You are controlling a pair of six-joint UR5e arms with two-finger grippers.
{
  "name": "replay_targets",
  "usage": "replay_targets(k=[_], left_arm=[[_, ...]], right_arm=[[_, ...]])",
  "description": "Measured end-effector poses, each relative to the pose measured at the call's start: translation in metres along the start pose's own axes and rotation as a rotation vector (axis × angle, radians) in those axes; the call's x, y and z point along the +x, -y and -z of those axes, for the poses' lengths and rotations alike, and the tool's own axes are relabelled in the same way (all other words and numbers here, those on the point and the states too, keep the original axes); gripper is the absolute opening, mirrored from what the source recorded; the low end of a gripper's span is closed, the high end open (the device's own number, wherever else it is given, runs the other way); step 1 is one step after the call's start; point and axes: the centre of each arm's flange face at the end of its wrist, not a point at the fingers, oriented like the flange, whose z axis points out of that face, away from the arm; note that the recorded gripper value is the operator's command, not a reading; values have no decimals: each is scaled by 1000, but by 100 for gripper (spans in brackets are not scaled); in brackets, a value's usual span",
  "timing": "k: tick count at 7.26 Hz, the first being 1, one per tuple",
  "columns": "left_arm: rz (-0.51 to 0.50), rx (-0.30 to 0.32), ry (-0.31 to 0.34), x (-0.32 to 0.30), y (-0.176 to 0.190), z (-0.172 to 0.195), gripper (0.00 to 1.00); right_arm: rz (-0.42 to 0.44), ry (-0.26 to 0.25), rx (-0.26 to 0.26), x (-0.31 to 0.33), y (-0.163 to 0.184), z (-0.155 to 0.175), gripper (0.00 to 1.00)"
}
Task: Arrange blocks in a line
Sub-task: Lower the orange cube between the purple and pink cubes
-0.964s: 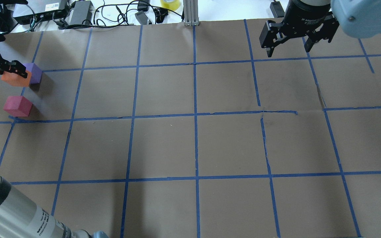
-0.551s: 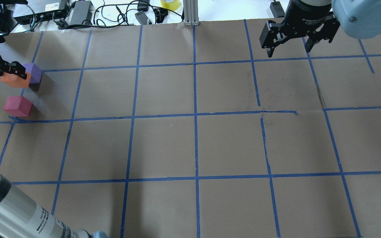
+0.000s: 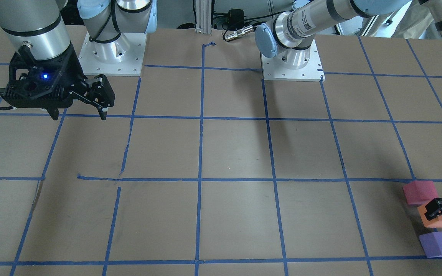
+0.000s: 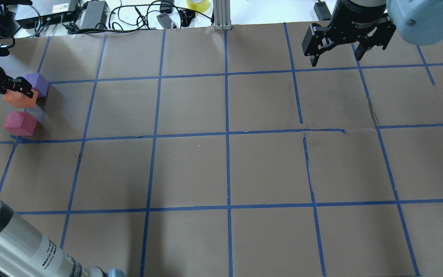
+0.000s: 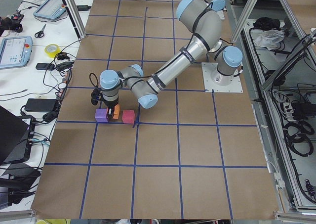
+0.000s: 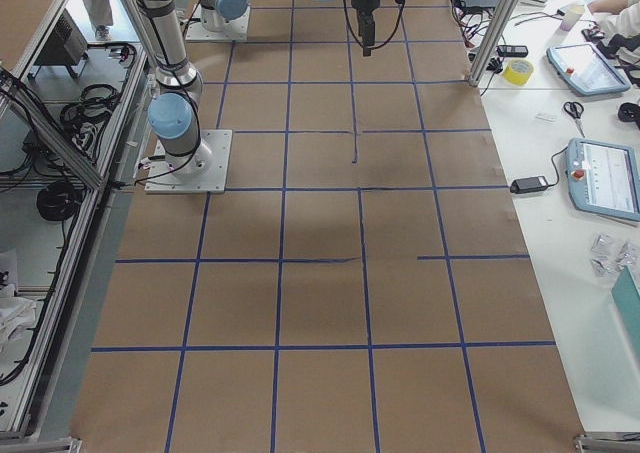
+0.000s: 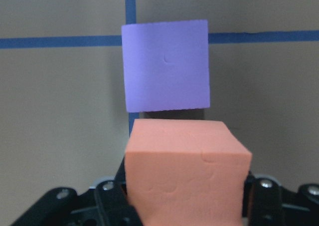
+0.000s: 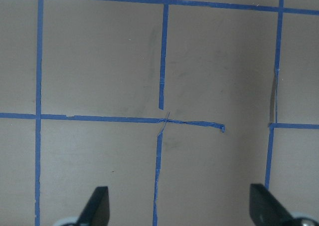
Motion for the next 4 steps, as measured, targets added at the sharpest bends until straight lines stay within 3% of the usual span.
replay_targets(k=[4], left_arm=[[2, -48, 16, -3, -5, -22, 0]], right_arm=[[-3, 0, -1, 0, 0, 0, 100]])
